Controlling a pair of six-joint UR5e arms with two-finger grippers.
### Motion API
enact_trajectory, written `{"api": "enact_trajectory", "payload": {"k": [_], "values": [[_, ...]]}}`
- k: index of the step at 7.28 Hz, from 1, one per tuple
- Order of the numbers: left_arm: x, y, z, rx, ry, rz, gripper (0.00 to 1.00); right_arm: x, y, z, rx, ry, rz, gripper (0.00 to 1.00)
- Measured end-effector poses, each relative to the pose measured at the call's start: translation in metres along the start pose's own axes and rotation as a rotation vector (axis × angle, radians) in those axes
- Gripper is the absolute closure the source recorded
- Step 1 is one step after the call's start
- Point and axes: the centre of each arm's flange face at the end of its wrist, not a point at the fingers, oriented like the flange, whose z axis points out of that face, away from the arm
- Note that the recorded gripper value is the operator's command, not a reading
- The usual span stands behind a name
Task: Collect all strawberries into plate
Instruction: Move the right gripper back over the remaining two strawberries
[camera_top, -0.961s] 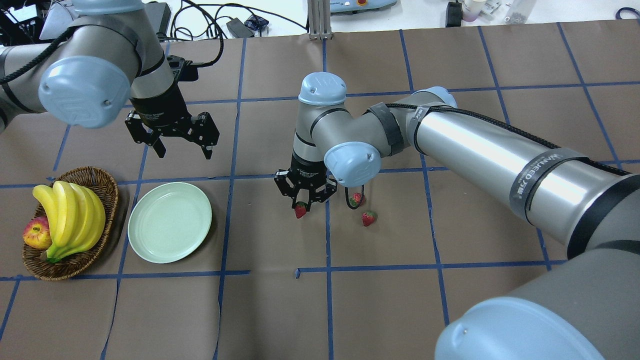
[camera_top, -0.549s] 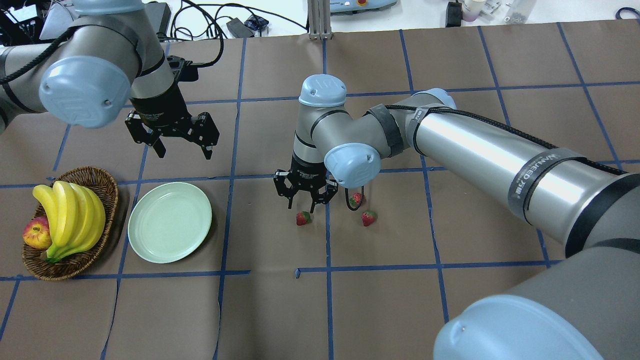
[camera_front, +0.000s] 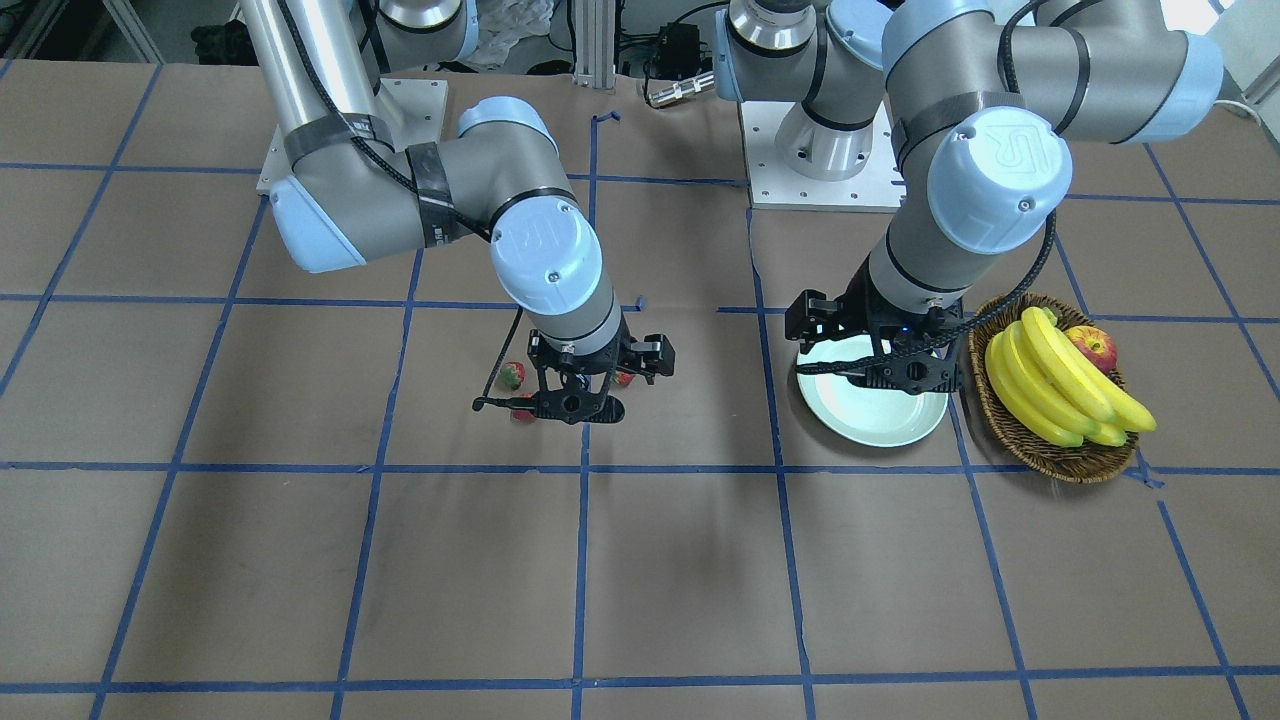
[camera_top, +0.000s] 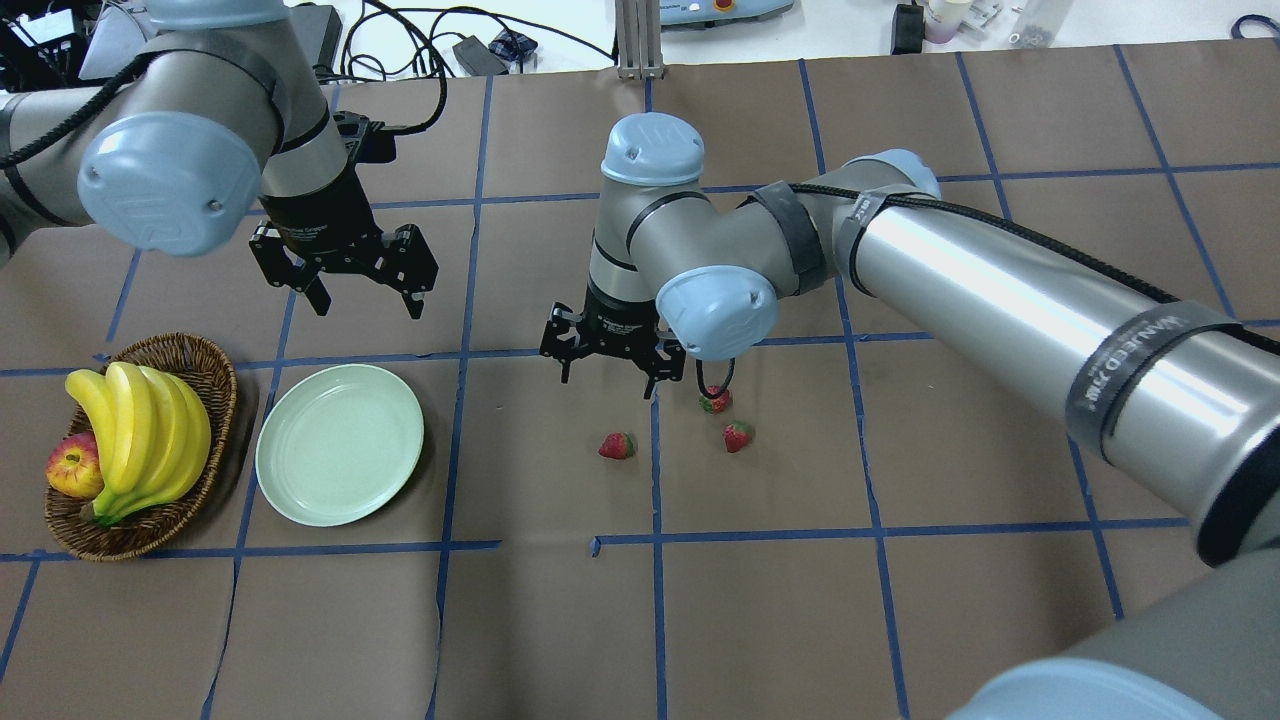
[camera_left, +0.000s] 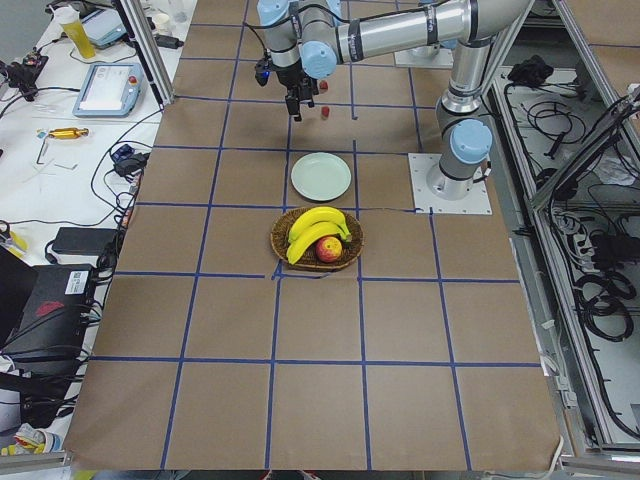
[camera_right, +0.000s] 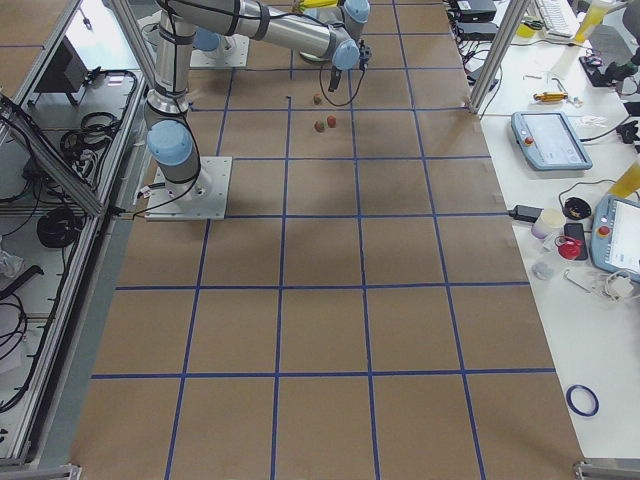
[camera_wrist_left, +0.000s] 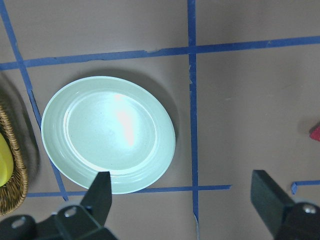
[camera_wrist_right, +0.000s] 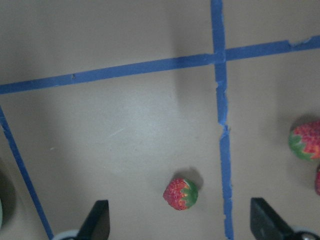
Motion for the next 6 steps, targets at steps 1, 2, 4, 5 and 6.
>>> {"api": "enact_trajectory", "payload": {"k": [1, 2, 4, 5, 6], "values": [[0.001, 0.0, 0.0, 0.0, 0.001, -0.002, 0.0, 0.018, -0.004, -0.014, 0.002, 0.02, -0.029, 0.0], [0.002, 0.0, 0.0, 0.0, 0.001, -0.006, 0.0, 0.042, -0.01, -0.021, -0.009, 0.065, -0.104, 0.0], [0.008, 0.001, -0.001, 0.003, 0.004, -0.001, 0.0, 0.08, -0.018, -0.016, -0.066, 0.145, -0.262, 0.0], [0.011, 0.001, 0.0, 0.003, 0.007, 0.002, 0.0, 0.089, -0.018, -0.001, -0.09, 0.151, -0.289, 0.0], [0.012, 0.001, 0.001, 0.001, 0.009, 0.004, 0.0, 0.094, -0.02, 0.017, -0.096, 0.152, -0.315, 0.0]]}}
